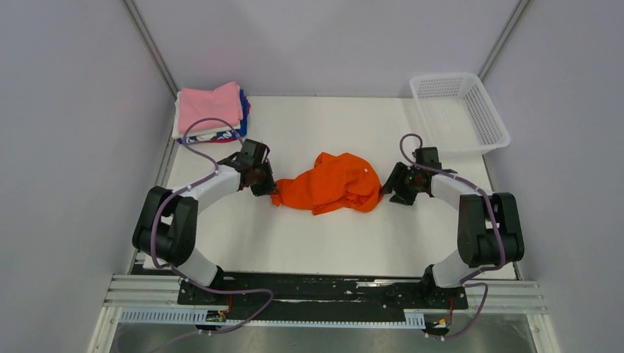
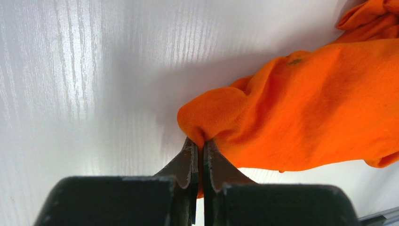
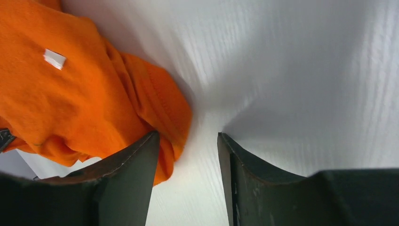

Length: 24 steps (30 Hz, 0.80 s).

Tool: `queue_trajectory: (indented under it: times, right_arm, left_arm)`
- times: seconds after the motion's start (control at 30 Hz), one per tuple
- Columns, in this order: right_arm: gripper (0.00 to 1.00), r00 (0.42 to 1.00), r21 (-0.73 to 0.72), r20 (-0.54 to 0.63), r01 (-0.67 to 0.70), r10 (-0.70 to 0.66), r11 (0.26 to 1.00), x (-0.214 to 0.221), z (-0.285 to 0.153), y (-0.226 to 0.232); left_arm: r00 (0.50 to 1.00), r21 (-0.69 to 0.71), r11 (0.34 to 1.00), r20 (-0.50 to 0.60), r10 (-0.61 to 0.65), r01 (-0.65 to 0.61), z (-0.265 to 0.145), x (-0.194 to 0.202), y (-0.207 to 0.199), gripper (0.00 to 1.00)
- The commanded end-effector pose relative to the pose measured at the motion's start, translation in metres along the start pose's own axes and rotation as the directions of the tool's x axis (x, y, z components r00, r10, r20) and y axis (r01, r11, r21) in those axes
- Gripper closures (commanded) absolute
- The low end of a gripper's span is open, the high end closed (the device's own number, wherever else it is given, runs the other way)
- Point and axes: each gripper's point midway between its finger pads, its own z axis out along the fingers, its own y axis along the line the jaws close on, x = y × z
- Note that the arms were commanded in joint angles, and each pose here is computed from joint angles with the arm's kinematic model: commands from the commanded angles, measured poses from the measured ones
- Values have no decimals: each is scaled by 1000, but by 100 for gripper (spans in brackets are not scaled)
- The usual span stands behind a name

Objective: Fold and stack the t-shirts
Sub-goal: Flatten out the tshirt

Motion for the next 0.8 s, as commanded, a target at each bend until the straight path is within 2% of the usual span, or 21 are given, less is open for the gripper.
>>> queue_trajectory:
  times: [0.0,0.07,0.2,0.33,0.43,0.53,0.6,0.77]
  right_arm:
    - [50,999,-103,-23,32,-35,994,-8,14,28]
    - [58,998,-121,-40,49,-54,991,-4,20,35]
    - [98,997,-65,20,70,-69,995,-17,22,35]
    - [100,968,78,221,105,-120,991,-67,-9,31]
    - [100,896,148,396,154,-202,977,-113,-53,43]
    - [100,778,154,578,193,-247,969,-163,-121,77]
    - [100,680,141,686,224,-259,964,-188,-172,103]
    - [100,407,111,873,375,-271,920,-211,-305,168]
  left_arm:
    - [999,43,999,33,2,-3,-12,-4,-7,100]
    - [999,43,999,45,0,-2,-15,-6,-7,100]
    - [996,48,999,93,0,-4,-25,-16,-11,100]
    - [971,33,999,237,12,-21,-56,-50,-17,100]
    - [916,2,999,401,29,-33,-98,-87,-21,100]
    - [811,2,1000,585,15,-21,-157,-134,-34,100]
    - [719,39,998,695,6,-45,-207,-162,-50,100]
    - [457,105,981,889,-18,-164,-345,-199,-80,100]
